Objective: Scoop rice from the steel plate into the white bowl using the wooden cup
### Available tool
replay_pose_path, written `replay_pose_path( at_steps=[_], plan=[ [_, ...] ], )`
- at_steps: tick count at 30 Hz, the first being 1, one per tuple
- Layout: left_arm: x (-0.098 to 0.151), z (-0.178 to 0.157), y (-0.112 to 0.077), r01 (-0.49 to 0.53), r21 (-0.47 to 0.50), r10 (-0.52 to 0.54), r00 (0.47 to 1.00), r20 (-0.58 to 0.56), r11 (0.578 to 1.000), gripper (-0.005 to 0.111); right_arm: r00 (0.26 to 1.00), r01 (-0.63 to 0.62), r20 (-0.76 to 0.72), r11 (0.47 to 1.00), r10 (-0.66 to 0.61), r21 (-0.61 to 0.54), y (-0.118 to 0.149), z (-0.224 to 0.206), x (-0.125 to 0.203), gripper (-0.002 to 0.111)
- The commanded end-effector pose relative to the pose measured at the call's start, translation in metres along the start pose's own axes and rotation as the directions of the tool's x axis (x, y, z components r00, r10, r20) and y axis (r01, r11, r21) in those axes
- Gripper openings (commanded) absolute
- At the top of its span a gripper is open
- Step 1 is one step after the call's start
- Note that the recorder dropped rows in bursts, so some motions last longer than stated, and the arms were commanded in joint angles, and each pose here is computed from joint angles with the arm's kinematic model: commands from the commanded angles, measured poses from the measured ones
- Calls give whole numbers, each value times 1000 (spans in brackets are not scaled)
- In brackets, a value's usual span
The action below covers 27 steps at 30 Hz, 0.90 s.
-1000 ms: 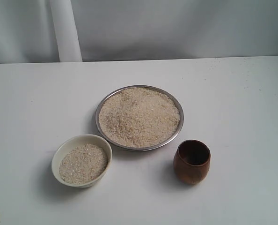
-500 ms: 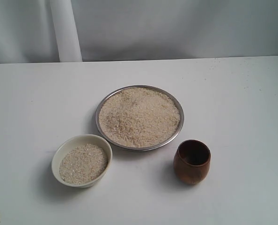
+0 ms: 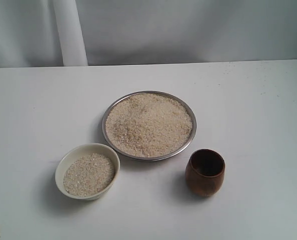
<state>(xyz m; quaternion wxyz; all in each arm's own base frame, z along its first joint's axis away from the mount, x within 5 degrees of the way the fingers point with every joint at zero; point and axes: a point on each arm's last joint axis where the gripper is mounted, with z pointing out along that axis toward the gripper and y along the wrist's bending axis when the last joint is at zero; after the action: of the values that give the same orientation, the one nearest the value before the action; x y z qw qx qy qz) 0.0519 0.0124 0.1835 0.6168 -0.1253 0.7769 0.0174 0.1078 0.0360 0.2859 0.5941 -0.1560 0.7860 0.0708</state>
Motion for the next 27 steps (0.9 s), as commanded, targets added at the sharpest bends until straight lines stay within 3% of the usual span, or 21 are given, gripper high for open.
replay_pose_path(
  at_steps=[1,7,17,19,23,27],
  plan=[
    [0,1,0,5,3,-5,1000,-3,1000,0,1000,14,-16,1000,-14,-4,0,12,-7,0],
    [0,1,0,5,3,-5,1000,-3,1000,0,1000,12,16,1000,-12,-9,1,16,-10,0],
    [0,1,0,5,3,-5,1000,-3,1000,0,974,5,227,999,4,-38,5,25,-10,0],
    [0,1,0,5,3,-5,1000,-3,1000,0,957,18,289,997,3,-70,11,41,9,0],
    [0,1,0,5,3,-5,1000,-3,1000,0,970,1,239,988,37,-156,21,66,46,0],
    [0,1,0,5,3,-5,1000,-3,1000,0,975,51,221,983,-11,-179,26,78,73,0]
  ],
)
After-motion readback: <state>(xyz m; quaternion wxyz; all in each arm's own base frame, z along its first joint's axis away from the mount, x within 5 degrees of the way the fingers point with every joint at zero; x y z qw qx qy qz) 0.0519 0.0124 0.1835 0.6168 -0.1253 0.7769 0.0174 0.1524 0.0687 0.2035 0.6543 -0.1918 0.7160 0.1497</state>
